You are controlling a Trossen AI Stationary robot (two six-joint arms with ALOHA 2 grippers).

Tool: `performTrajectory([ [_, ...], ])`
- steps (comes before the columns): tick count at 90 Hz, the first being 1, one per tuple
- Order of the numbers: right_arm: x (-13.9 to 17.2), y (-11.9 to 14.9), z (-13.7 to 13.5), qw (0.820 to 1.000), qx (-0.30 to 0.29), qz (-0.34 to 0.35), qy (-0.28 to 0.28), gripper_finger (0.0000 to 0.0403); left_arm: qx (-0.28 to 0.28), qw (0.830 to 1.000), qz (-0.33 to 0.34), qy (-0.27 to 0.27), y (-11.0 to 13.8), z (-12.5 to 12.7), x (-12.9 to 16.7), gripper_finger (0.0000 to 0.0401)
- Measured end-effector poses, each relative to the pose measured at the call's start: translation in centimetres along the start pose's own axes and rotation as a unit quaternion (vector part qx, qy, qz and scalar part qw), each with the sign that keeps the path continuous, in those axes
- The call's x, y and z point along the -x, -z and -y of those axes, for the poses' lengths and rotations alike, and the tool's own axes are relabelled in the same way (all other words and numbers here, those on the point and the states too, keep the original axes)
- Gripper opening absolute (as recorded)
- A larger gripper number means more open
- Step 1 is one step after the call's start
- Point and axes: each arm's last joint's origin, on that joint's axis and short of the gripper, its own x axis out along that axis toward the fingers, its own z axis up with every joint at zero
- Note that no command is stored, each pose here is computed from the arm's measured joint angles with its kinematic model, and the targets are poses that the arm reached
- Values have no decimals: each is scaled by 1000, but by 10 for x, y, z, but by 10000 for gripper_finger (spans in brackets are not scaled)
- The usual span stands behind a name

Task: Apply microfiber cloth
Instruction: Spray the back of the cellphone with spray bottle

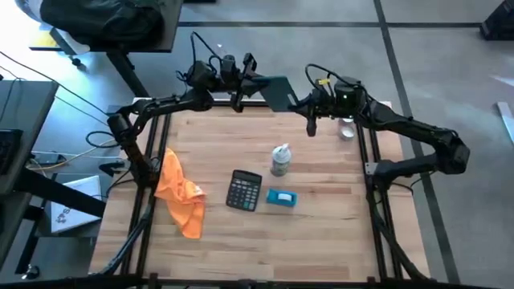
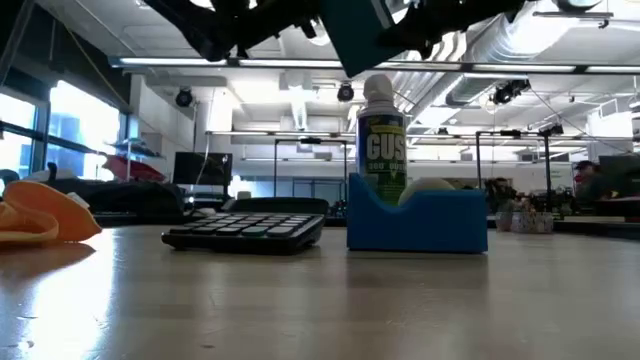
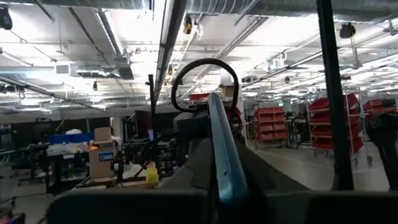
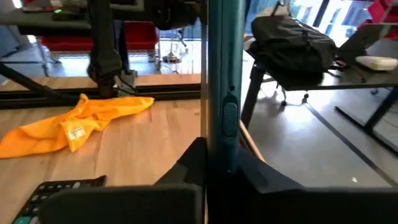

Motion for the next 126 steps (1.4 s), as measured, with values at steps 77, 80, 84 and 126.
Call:
performTrajectory([
  [77,44,-25,-52,956,-153,-250,-10,211,-12,999,-49,-9,-34,-60,85,0],
  [80,44,-25,-58,953,-163,-253,-18,211,-17,998,-54,-5,-33,-60,86,0],
  [84,45,-26,-67,950,-178,-257,-28,211,-19,998,-58,-4,-32,-60,86,0],
  [126,15,43,-126,942,-194,-273,25,211,-19,996,-84,-5,-26,-64,88,0],
])
